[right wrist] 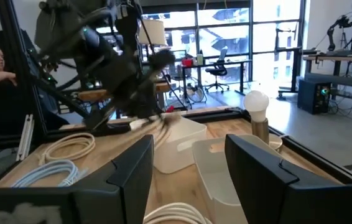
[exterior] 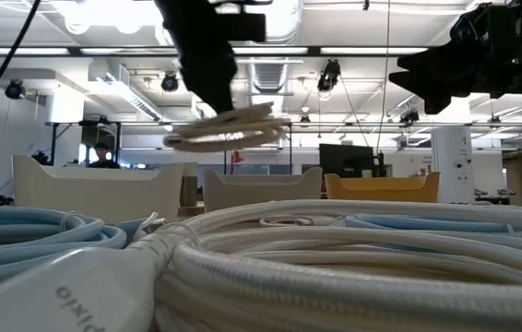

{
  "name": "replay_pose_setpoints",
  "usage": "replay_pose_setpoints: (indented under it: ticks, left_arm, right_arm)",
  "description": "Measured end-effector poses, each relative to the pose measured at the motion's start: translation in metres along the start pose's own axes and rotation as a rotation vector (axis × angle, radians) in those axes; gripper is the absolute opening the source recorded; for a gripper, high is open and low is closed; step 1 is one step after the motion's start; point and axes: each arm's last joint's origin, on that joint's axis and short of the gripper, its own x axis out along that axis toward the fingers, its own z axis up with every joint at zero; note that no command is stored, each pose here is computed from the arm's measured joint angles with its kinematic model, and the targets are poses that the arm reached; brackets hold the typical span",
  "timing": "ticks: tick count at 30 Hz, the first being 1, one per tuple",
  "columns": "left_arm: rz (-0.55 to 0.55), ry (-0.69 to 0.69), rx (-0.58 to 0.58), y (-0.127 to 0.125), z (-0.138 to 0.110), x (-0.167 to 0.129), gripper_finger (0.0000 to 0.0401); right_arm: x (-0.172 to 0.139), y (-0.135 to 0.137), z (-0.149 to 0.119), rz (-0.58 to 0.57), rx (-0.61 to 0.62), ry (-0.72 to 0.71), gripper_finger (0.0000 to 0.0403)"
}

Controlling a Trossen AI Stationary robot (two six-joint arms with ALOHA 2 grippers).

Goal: Sort HDMI cables
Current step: Put the top left brown HDMI cable into the white bin

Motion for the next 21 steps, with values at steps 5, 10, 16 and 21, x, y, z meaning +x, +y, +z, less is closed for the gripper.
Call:
replay_pose_setpoints:
  ticks: [5, 10, 16, 21]
  left_arm:
    - [0.153, 0.091, -0.068, 0.028, -0.021, -0.024, 0.0019]
    - [0.214, 0.176, -0.071, 0.042, -0.047, -0.026, 0.0015]
    - [0.271, 0.282, 0.047, 0.043, -0.087, -0.005, 0.0022]
    - [0.381, 0.345, 0.1, 0.043, -0.121, 0.02, 0.0018]
  right_arm:
    - [0.0, 0.0, 0.0, 0.0, 0.0, 0.0, 0.0196]
    - [0.0, 0.0, 0.0, -0.001, 0.0, 0.0, 0.0196]
    - [0.0, 0.0, 0.0, -0.002, -0.026, 0.001, 0.0196]
    - [0.0, 0.0, 0.0, -0.004, -0.027, 0.002, 0.0196]
